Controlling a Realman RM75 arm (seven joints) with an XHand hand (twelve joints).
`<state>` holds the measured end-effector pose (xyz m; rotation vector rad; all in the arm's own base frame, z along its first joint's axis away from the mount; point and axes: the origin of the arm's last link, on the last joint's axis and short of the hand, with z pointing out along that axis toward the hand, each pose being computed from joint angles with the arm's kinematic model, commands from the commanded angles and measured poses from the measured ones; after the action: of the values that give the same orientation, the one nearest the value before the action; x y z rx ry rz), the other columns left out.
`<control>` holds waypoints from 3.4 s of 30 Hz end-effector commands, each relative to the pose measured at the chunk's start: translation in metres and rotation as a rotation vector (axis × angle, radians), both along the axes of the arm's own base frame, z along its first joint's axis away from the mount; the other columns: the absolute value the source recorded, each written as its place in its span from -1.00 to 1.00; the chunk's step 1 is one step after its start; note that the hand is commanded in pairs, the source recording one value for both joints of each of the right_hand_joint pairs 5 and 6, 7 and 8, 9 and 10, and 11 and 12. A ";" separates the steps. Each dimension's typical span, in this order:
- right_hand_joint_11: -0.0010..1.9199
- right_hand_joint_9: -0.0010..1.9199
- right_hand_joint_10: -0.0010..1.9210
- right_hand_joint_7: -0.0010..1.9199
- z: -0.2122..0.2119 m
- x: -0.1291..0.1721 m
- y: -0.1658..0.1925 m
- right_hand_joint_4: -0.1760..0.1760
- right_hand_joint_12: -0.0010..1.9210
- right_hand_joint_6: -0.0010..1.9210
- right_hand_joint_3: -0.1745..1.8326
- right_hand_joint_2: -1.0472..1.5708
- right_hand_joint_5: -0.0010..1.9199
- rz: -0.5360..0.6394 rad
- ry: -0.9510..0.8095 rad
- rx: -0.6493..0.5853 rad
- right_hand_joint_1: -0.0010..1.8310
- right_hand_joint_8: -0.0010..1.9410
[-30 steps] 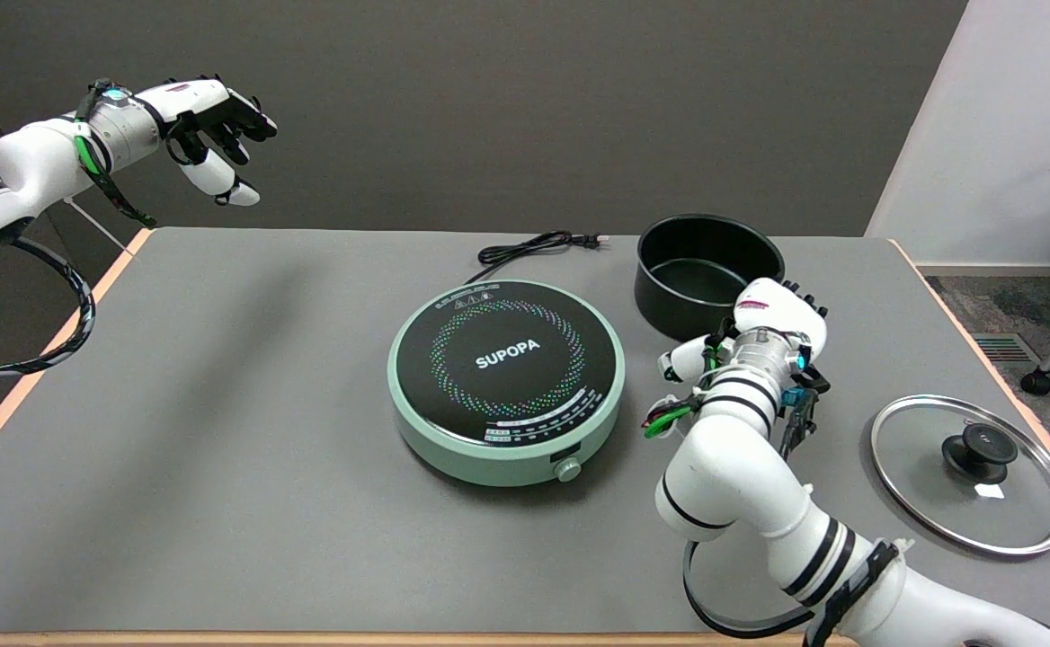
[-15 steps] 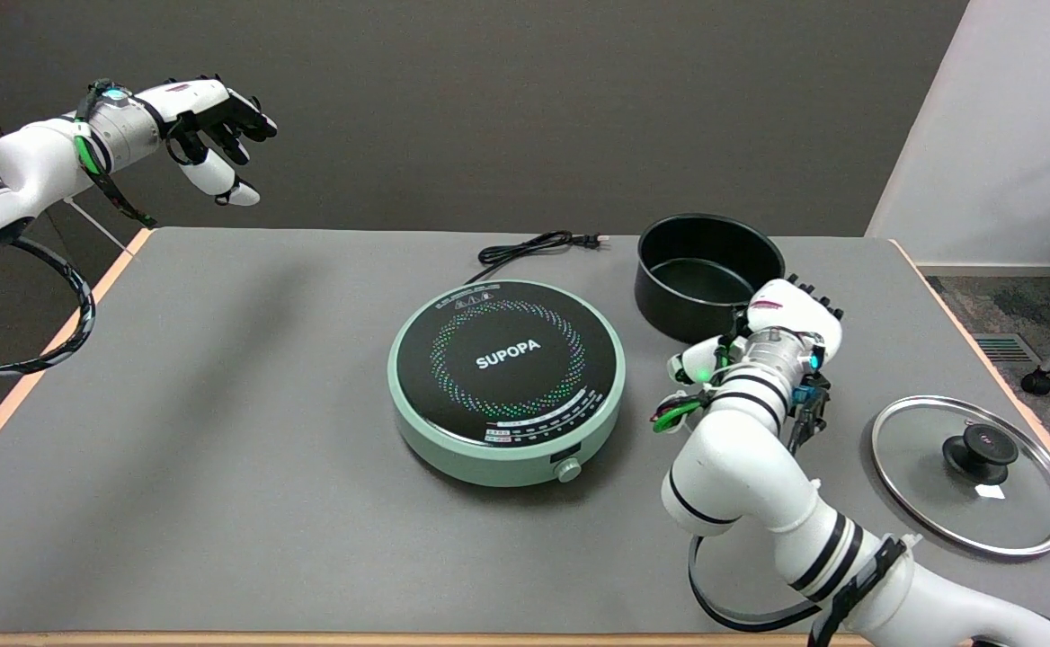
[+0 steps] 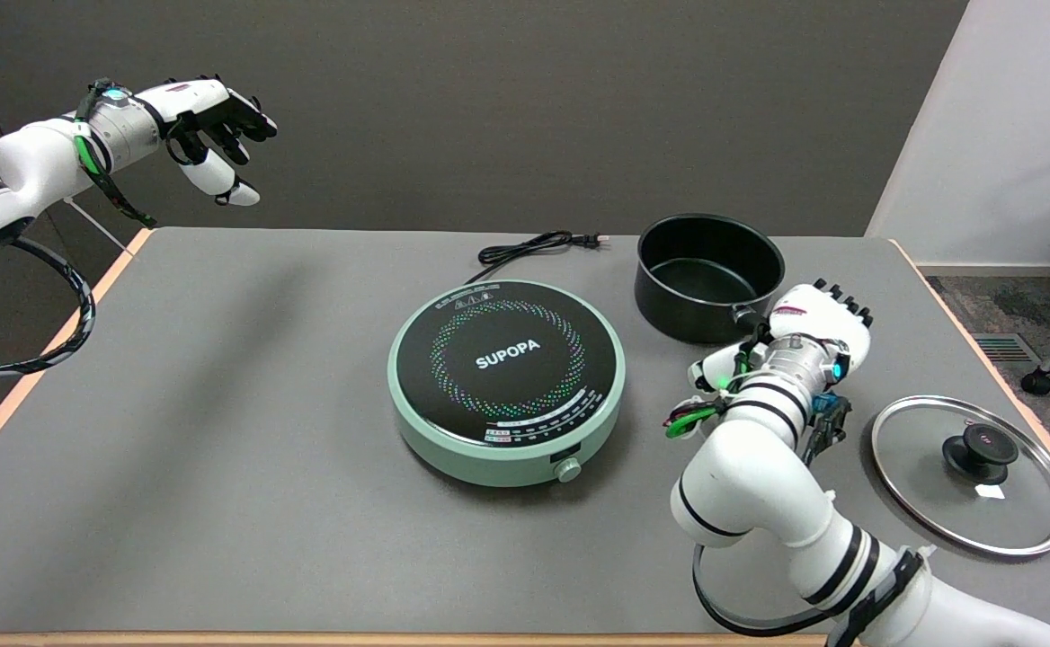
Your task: Pick up the pot.
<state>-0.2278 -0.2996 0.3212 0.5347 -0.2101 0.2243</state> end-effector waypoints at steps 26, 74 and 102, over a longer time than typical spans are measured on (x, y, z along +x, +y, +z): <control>-0.76 -0.76 -0.76 -0.76 0.013 -0.007 -0.033 -1.00 -0.76 -0.76 -0.15 -0.15 -0.76 -0.047 -0.128 0.001 0.24 -0.76; -0.94 -0.94 -0.94 -0.94 0.001 0.004 -0.039 -1.00 -0.94 -0.94 -0.16 -0.14 -0.94 -0.198 -0.273 0.008 0.24 -0.94; -0.17 -0.17 -0.17 -0.17 -0.023 -0.007 -0.028 -0.02 -0.17 -0.17 -0.24 0.02 -0.17 -0.231 -0.311 0.013 0.17 -0.17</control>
<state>-0.2282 -0.3329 0.3092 0.4840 -0.5448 0.1019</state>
